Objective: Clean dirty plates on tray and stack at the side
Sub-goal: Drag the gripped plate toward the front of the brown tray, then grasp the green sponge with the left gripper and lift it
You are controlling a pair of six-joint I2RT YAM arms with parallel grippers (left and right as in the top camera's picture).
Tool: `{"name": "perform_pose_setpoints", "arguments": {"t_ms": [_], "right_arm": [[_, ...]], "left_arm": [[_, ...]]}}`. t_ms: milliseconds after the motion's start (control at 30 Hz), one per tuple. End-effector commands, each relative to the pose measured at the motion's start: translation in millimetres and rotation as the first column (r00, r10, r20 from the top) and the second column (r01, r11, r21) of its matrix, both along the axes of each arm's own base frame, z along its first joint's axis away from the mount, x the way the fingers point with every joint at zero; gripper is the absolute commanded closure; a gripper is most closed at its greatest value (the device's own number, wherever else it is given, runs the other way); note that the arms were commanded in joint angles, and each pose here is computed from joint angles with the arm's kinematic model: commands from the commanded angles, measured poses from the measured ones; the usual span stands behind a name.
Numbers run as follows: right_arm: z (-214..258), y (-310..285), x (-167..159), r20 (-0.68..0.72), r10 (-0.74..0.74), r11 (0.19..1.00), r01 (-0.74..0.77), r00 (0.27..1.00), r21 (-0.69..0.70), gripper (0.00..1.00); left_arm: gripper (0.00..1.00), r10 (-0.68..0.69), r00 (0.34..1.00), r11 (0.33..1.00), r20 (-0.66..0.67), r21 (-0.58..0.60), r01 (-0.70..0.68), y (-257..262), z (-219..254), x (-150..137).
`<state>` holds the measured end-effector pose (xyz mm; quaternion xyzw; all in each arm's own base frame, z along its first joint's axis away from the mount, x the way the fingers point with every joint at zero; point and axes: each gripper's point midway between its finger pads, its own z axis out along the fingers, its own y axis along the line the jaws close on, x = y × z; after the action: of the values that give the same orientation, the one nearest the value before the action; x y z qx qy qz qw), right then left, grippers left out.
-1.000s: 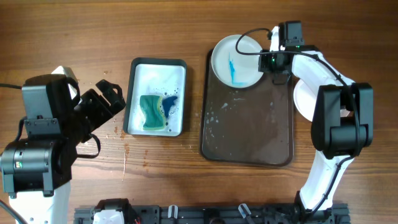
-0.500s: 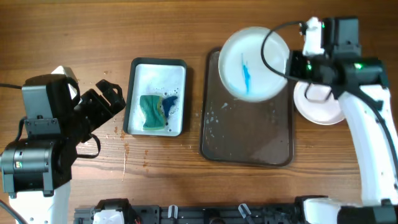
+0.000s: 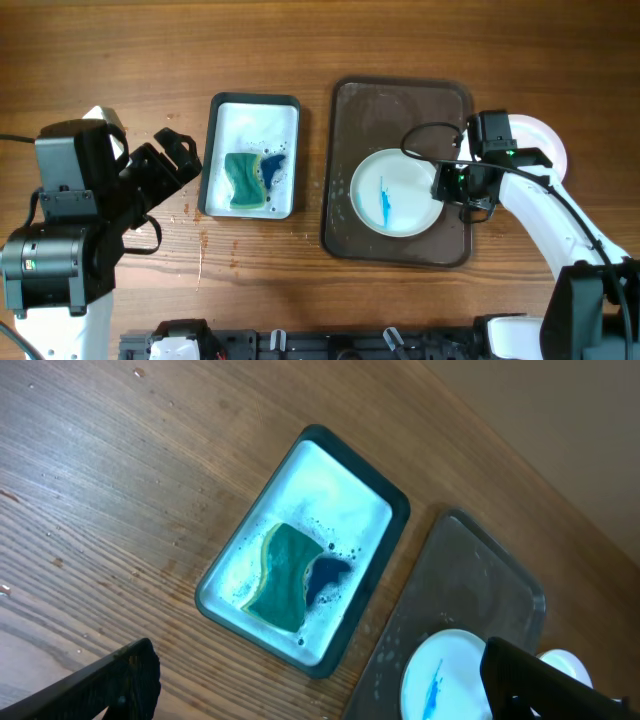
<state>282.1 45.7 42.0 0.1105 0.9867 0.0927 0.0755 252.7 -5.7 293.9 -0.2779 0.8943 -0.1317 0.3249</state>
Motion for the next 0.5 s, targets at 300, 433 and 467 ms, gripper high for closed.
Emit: {"name": "perform_pose_setpoints", "arguments": {"t_ms": [300,433,467], "right_arm": [[150,32,37,0.346,0.185,0.967,-0.233,0.920,0.100,0.45],[147,32,35,0.330,0.185,0.968,-0.231,0.926,0.103,0.50],[147,32,34,0.327,0.186,0.968,-0.230,0.926,0.103,0.50]], "left_arm": [[0.31,-0.146,0.956,0.989,-0.253,-0.037,0.141,-38,-65,12],[0.35,-0.098,0.865,0.992,-0.492,0.022,0.125,-44,-139,15],[0.38,-0.102,0.831,0.990,-0.546,0.025,0.138,-47,-161,17]]}}
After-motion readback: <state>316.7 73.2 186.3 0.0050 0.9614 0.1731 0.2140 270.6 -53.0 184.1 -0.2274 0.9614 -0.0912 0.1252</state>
